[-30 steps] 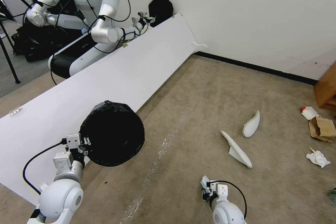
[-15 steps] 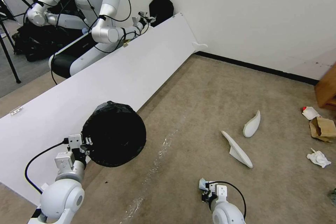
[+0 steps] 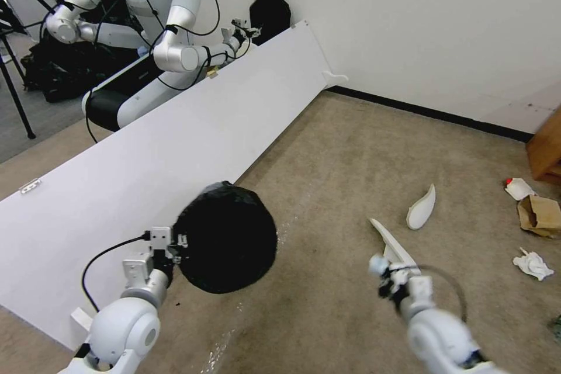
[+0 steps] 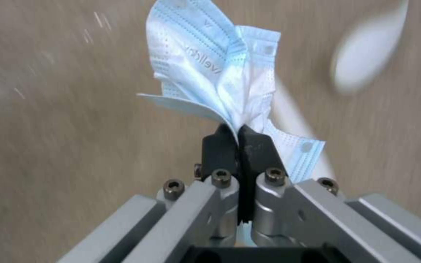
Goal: Pick up the trash bin, then pick up the garbage from the floor and place it into the trash bin.
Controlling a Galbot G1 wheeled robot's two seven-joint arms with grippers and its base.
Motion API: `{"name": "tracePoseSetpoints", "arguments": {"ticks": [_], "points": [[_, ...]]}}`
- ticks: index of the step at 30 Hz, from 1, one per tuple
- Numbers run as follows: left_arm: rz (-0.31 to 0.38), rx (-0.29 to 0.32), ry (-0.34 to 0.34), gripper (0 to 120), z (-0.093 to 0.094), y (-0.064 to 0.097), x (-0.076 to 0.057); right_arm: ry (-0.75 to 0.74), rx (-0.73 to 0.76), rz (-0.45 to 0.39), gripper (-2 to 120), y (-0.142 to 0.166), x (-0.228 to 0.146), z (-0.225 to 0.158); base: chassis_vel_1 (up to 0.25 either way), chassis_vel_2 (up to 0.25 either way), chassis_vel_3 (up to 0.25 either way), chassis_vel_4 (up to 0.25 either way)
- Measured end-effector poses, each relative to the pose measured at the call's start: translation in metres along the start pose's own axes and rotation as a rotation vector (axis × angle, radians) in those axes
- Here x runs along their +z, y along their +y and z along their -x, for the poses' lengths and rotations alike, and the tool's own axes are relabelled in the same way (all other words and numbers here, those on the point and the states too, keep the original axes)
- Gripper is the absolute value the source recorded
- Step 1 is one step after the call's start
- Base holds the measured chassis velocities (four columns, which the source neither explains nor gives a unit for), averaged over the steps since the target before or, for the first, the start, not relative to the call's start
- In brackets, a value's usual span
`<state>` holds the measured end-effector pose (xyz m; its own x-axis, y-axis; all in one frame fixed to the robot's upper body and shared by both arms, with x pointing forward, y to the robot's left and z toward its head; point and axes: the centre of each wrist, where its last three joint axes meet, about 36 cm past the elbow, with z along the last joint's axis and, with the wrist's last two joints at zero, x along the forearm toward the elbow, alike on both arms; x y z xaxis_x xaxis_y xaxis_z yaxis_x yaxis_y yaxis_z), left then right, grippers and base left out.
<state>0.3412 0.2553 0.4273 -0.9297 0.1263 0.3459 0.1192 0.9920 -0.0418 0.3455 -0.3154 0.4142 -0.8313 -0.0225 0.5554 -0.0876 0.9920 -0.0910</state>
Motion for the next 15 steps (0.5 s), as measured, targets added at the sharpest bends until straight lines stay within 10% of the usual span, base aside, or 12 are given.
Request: {"name": "tracePoseSetpoints", "arguments": {"ticks": [15], "points": [[-0.077, 0.245, 0.109, 0, 0.047, -0.063, -0.021, -0.353, -0.193, -0.153, 0, -0.046, -0.104, -0.078, 0.0, 0.0, 0.0, 0.0]]}}
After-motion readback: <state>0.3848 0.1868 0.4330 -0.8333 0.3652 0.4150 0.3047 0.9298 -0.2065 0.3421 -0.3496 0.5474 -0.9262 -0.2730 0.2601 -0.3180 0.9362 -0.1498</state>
